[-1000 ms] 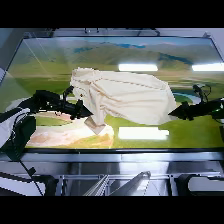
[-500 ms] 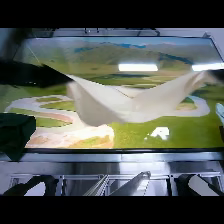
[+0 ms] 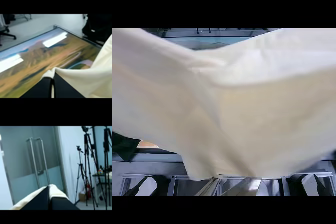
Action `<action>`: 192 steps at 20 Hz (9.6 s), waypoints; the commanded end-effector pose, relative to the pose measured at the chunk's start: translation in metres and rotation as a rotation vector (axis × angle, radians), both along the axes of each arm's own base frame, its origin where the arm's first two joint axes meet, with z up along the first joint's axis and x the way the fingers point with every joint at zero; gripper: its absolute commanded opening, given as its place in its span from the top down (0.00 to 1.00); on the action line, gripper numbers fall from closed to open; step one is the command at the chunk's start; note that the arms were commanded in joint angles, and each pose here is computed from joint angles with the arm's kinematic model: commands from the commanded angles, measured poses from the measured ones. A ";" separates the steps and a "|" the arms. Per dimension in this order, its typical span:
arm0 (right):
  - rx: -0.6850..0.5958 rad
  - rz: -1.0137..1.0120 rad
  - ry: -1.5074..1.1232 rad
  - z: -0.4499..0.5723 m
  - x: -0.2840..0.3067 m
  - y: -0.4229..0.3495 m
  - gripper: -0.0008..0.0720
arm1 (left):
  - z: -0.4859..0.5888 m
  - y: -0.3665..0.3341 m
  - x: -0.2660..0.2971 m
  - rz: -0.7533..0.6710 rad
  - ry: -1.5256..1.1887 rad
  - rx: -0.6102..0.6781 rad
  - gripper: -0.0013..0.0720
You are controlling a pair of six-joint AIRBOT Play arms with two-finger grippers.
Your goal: Fold the shirts.
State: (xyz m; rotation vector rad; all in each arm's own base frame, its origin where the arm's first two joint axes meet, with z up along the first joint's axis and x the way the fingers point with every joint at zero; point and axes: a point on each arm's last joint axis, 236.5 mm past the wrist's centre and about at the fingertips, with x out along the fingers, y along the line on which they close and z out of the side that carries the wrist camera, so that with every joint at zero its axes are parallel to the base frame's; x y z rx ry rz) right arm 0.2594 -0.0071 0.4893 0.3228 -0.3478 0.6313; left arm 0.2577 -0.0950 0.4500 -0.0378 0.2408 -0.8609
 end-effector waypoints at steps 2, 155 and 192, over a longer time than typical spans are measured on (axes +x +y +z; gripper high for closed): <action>-0.031 -0.119 0.344 -0.079 0.048 -0.027 0.96 | -0.095 0.016 0.061 -0.115 0.399 -0.098 0.96; 0.383 0.515 1.718 -0.529 0.010 0.005 0.96 | -0.456 -0.077 -0.030 -0.165 1.543 -0.356 0.96; 0.165 0.200 1.138 -0.502 0.204 -0.009 0.46 | -0.473 -0.012 0.215 -0.238 1.400 -0.288 0.65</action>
